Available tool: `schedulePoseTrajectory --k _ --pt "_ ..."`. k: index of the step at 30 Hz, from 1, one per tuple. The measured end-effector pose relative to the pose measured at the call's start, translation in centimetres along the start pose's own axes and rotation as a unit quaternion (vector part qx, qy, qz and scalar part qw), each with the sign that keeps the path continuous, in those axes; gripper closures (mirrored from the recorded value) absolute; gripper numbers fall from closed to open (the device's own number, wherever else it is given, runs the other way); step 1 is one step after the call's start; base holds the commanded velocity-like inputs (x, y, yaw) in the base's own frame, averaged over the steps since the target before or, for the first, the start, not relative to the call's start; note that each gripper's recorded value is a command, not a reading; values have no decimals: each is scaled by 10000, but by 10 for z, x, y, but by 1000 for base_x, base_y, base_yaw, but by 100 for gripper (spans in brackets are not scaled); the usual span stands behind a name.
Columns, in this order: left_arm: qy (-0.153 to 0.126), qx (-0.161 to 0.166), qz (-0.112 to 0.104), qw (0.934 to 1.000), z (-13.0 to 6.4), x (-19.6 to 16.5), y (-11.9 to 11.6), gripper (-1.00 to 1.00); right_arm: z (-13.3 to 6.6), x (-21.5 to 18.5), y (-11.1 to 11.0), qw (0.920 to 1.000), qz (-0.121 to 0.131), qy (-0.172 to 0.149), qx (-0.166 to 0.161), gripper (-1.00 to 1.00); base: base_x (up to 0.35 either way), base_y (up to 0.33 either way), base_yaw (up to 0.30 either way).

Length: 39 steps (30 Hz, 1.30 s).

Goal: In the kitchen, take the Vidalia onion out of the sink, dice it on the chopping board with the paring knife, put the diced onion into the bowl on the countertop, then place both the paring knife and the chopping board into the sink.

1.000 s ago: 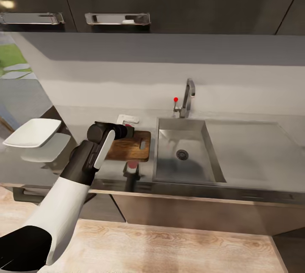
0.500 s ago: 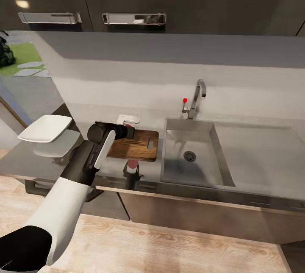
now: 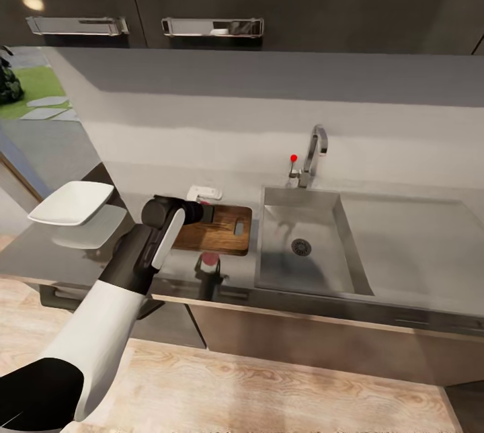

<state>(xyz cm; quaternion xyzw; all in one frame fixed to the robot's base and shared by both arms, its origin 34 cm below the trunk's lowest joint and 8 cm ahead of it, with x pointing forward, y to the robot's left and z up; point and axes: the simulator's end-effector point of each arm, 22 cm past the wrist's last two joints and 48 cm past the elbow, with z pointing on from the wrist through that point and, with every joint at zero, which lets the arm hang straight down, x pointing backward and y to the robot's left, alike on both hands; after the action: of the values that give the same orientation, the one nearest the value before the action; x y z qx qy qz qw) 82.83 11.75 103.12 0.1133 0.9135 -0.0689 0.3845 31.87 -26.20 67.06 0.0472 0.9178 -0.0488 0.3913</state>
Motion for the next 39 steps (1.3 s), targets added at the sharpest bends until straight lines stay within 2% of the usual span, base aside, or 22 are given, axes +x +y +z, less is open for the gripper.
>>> schedulePoseTrajectory --k 15,39 --pt "144 12 -26 9999 11 13 1 100 -2 7 0 10000 -7 89 3 -100 0 0 0" --pt "141 19 -27 9999 11 13 0 100 -2 7 0 10000 -4 92 2 -100 19 0 0"
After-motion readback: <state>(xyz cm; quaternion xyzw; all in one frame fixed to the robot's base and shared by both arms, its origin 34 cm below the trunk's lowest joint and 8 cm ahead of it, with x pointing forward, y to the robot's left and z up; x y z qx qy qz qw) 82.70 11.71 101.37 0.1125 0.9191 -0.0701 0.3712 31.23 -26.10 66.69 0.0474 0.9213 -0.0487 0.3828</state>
